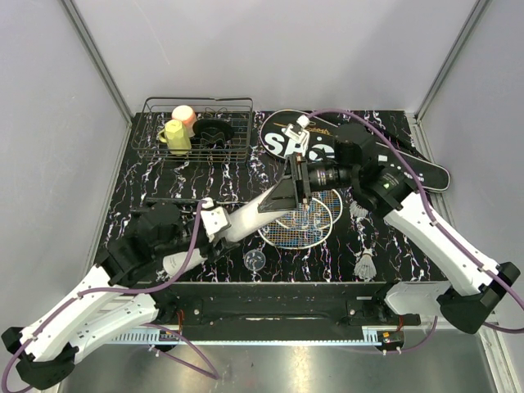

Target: Pack up the badminton gear

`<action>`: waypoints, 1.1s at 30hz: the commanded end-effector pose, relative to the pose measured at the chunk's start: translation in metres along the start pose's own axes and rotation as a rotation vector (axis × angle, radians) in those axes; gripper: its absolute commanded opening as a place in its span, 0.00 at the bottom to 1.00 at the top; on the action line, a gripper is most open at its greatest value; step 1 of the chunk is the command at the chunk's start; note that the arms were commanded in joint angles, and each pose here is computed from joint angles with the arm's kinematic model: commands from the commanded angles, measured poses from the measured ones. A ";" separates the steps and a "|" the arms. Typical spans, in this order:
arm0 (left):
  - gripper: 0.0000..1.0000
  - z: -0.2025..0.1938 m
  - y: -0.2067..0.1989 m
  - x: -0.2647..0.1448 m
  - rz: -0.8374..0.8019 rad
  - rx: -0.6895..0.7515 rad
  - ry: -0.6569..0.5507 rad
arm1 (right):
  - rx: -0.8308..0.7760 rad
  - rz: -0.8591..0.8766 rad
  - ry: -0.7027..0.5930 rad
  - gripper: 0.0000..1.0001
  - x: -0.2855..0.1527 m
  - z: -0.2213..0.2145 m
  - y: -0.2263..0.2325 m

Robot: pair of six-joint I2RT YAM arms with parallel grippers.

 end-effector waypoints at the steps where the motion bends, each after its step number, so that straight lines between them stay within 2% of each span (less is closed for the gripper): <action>1: 0.18 0.043 -0.006 0.000 -0.035 0.063 -0.179 | 0.013 0.043 -0.001 0.83 0.021 0.002 0.002; 7: 0.18 0.045 0.006 -0.001 0.039 0.052 -0.186 | 0.054 0.006 0.017 0.91 0.027 -0.001 -0.008; 9: 0.17 0.046 0.014 -0.002 0.094 0.044 -0.190 | 0.047 -0.093 0.011 0.92 0.025 -0.001 -0.021; 11: 0.17 0.048 0.033 -0.006 0.218 0.019 -0.199 | 0.052 -0.227 0.014 1.00 0.017 -0.002 -0.035; 12: 0.15 0.049 0.039 -0.008 0.262 0.014 -0.203 | 0.052 -0.283 0.002 1.00 0.016 -0.001 -0.044; 13: 0.15 0.050 0.045 -0.010 0.298 0.012 -0.205 | 0.053 -0.271 0.008 1.00 0.018 -0.001 -0.043; 17: 0.15 0.052 0.034 -0.005 0.220 0.035 -0.208 | 0.056 -0.162 0.064 1.00 0.037 -0.006 -0.031; 21: 0.15 0.050 0.026 0.000 0.165 0.037 -0.190 | 0.031 -0.165 0.068 1.00 0.040 -0.005 -0.033; 23: 0.15 0.045 0.033 0.001 0.207 0.017 -0.176 | -0.023 -0.211 0.021 1.00 0.031 0.003 -0.032; 24: 0.15 0.045 0.037 0.000 0.234 0.010 -0.176 | -0.067 -0.280 -0.050 1.00 0.018 0.015 -0.030; 26: 0.14 0.043 0.058 -0.004 0.375 -0.037 -0.187 | -0.129 -0.340 -0.132 1.00 0.002 0.026 -0.028; 28: 0.15 0.041 0.080 -0.012 0.531 -0.075 -0.197 | -0.175 -0.448 -0.275 1.00 -0.028 0.044 -0.023; 29: 0.14 0.042 0.085 -0.016 0.575 -0.084 -0.199 | -0.192 -0.552 -0.374 1.00 -0.049 0.052 -0.026; 30: 0.14 0.040 0.094 -0.022 0.649 -0.098 -0.202 | -0.185 -0.622 -0.424 1.00 -0.062 0.054 -0.031; 33: 0.13 0.042 0.102 -0.029 0.717 -0.117 -0.212 | -0.128 -0.897 -0.574 1.00 -0.111 0.049 -0.056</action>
Point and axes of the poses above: each gripper's point midway between its finger pads, its own x axis out along the fingers, its own y axis along the line the jaws close on, z = x × y, the point moved 2 cm from there along -x, back along the fingers, and after that the axes turned 14 degrees about -x, right-handed, at the moved point
